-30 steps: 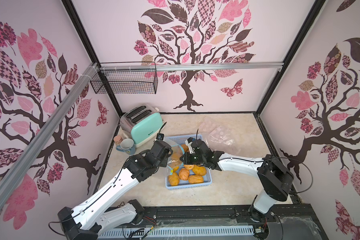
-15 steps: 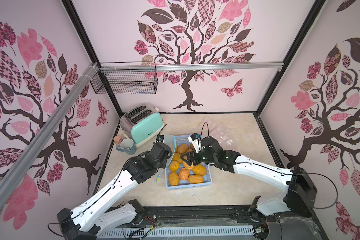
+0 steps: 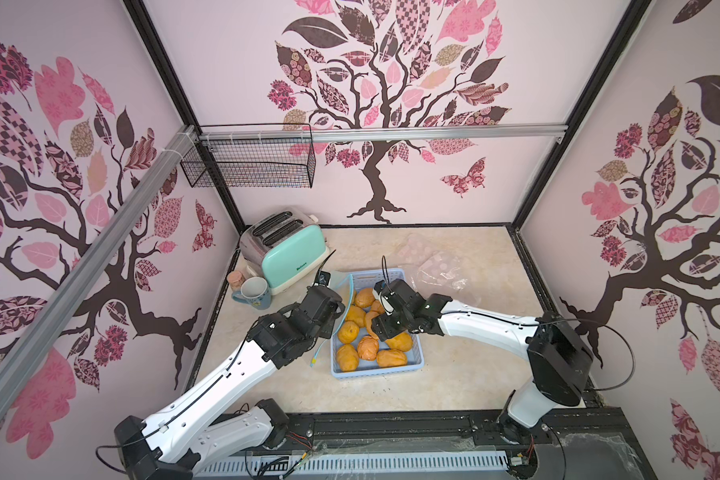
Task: Put the potatoes into a zipper bag and zip it
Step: Pick up the potato from the basket.
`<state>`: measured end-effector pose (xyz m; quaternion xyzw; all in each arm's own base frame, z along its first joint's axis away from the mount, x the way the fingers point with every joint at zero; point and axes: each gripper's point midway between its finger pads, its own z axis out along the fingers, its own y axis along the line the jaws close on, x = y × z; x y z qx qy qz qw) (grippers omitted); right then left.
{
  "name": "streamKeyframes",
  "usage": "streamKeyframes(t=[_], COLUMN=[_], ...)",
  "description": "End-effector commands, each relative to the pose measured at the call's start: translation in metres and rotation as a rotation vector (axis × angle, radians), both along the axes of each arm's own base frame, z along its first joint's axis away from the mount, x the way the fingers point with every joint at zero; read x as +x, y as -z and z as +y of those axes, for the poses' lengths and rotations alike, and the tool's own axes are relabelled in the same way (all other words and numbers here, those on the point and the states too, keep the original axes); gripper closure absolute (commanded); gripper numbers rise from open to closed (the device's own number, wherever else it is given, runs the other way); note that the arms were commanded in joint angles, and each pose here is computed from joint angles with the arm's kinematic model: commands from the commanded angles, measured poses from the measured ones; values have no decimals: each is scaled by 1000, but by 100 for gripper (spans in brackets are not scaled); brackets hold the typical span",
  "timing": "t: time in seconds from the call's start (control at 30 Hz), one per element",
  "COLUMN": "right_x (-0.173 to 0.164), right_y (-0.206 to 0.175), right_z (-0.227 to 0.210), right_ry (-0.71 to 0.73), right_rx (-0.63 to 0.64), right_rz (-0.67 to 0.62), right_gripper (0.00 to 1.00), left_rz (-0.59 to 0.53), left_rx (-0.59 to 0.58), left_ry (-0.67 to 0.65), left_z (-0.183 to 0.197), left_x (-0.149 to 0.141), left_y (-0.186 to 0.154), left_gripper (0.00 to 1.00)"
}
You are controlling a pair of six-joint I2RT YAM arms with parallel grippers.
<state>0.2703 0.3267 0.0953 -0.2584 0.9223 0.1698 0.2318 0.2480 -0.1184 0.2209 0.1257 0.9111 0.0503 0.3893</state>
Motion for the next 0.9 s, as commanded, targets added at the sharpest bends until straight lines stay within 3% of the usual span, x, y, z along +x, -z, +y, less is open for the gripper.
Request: streamKeyframes(t=[0.0, 0.13, 0.3, 0.53, 0.67, 0.87], right_x=[5, 2, 1, -2, -19, -53], right_y=[13, 24, 21, -31, -86, -178], right_z=[6, 20, 26, 25, 30, 42], right_ry=[-18, -58, -76, -80, -119, -110], right_rx=[-48, -22, -6, 126, 333, 855], right_rz=[15, 60, 67, -27, -89, -44], right_gripper=[24, 31, 50, 64, 68, 69], left_rz=[12, 16, 19, 22, 31, 37], left_rx=[19, 13, 20, 15, 8, -9], left_ry=[9, 19, 21, 26, 35, 45], left_z=[1, -1, -1, -3, -5, -8], left_x=[-2, -2, -2, -2, -3, -4], left_y=[9, 10, 11, 12, 13, 13], left_gripper=[100, 100, 100, 100, 100, 100])
